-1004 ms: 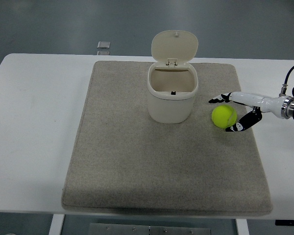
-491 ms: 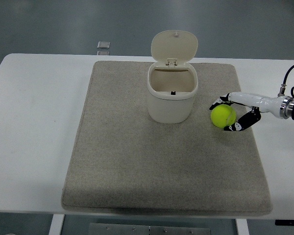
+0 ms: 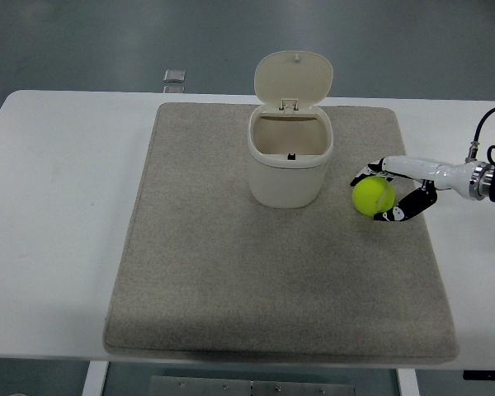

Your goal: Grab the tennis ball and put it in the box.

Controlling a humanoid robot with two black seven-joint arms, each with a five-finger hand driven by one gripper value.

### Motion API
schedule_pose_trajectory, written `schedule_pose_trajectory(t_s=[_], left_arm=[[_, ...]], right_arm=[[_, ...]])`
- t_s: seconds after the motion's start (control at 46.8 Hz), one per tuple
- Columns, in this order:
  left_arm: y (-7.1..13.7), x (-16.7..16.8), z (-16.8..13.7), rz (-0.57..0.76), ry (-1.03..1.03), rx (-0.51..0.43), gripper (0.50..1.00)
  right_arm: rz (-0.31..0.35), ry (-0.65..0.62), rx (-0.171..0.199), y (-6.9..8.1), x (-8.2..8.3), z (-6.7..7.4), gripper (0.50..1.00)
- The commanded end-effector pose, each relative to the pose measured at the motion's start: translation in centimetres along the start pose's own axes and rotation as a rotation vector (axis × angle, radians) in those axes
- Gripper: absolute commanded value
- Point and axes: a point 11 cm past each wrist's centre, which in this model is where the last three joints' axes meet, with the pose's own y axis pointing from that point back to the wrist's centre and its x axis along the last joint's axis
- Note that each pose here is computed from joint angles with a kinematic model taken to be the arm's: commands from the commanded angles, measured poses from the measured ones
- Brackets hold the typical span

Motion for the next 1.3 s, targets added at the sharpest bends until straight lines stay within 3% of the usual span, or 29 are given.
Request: schedule_pose_trajectory(t_s=[0.0, 0.256, 0.363, 0.534, 0.641, 0.876, 1.026, 1.282], left_arm=[[0.0, 0.0, 0.0, 0.000, -0.001, 0.000, 0.996], [0.0, 0.0, 0.0, 0.000, -0.001, 0.000, 0.996], [0.0, 0.0, 0.0, -0.001, 0.000, 0.000, 0.996], [0.0, 0.0, 0.0, -0.001, 0.000, 0.000, 0.996], [0.0, 0.0, 0.0, -0.001, -0.001, 0.000, 0.996], [0.0, 0.0, 0.0, 0.000, -0.001, 0.000, 0.996], [0.0, 0.0, 0.0, 0.000, 0.000, 0.000, 0.996], [0.0, 0.0, 0.0, 0.000, 0.000, 0.000, 0.996]], right_arm=[[0.004, -0.006, 0.002, 0.0, 0.2, -0.1, 0.500], [0.013, -0.016, -0.001, 0.8, 1.1, 0.1, 0.500], [0.031, -0.020, -0.001, 2.1, 3.2, 0.0, 0.500], [0.038, -0.053, 0.045, 3.7, 6.4, -1.5, 0.500], [0.041, -0.066, 0.116, 4.2, 8.5, -3.4, 0.500], [0.068, -0.067, 0.203, 3.3, 11.1, -6.7, 0.500], [0.042, -0.085, 0.263, 1.4, 10.7, -8.9, 0.500], [0.045, -0.113, 0.308, -0.3, 10.4, -10.5, 0.500]])
